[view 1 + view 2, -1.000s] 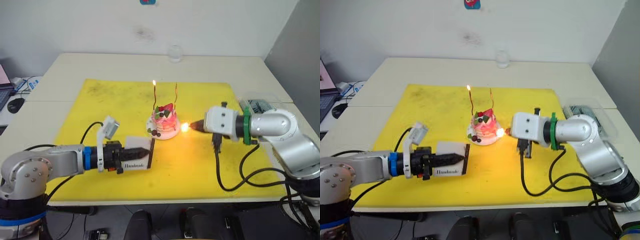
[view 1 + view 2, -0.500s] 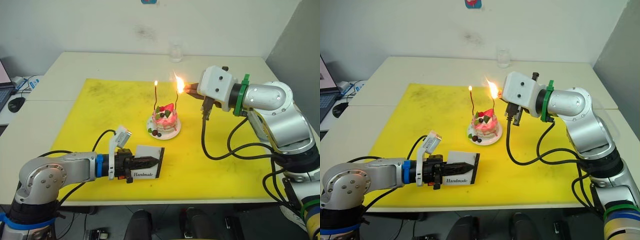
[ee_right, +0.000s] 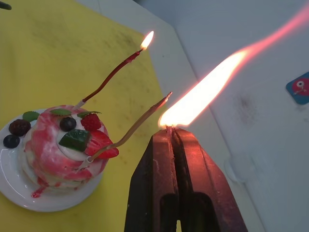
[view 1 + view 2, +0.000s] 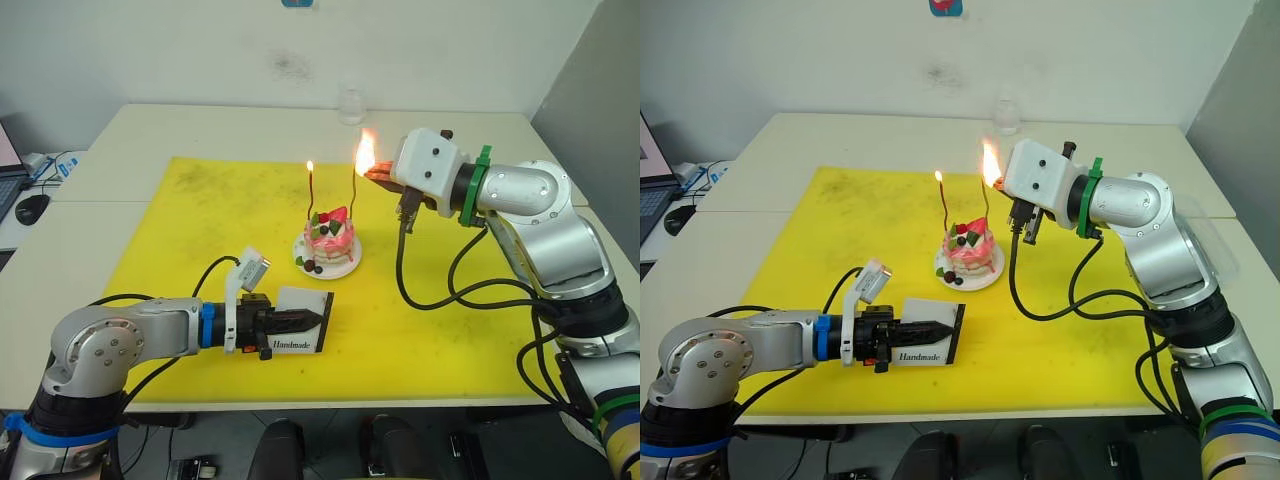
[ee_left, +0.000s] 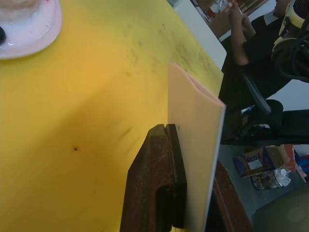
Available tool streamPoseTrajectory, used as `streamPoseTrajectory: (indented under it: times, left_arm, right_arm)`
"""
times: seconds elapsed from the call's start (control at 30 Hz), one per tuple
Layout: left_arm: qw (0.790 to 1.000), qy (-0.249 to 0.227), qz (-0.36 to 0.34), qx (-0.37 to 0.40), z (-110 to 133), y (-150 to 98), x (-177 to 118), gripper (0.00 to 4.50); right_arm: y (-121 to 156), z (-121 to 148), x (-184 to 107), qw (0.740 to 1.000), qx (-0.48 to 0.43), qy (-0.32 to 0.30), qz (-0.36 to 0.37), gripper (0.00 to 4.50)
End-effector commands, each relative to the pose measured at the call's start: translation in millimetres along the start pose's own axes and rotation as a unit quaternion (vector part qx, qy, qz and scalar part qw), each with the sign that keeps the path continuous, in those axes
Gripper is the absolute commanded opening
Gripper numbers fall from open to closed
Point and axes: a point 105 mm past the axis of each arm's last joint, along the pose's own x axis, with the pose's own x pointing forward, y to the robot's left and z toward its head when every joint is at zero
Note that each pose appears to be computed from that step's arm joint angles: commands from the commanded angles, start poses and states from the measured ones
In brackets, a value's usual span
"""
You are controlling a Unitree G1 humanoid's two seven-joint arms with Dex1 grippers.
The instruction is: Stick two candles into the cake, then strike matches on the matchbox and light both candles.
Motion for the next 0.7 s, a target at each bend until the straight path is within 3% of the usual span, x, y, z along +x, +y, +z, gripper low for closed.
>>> streamPoseTrajectory:
  times: [0.03, 0.7]
  left_arm:
    - [1.000, -0.011, -0.013, 0.018, 5.0, -6.9, 0.4, 0.00]
    - [1.000, -0.011, -0.014, 0.019, 5.3, -7.3, 0.7, 0.00]
  right_arm:
    - [-4.4, 11.4, -5.6, 1.000, -0.020, -0.018, -0.011, 0.02]
    - [-0.6, 11.1, -5.9, 1.000, -0.022, -0.015, -0.004, 0.02]
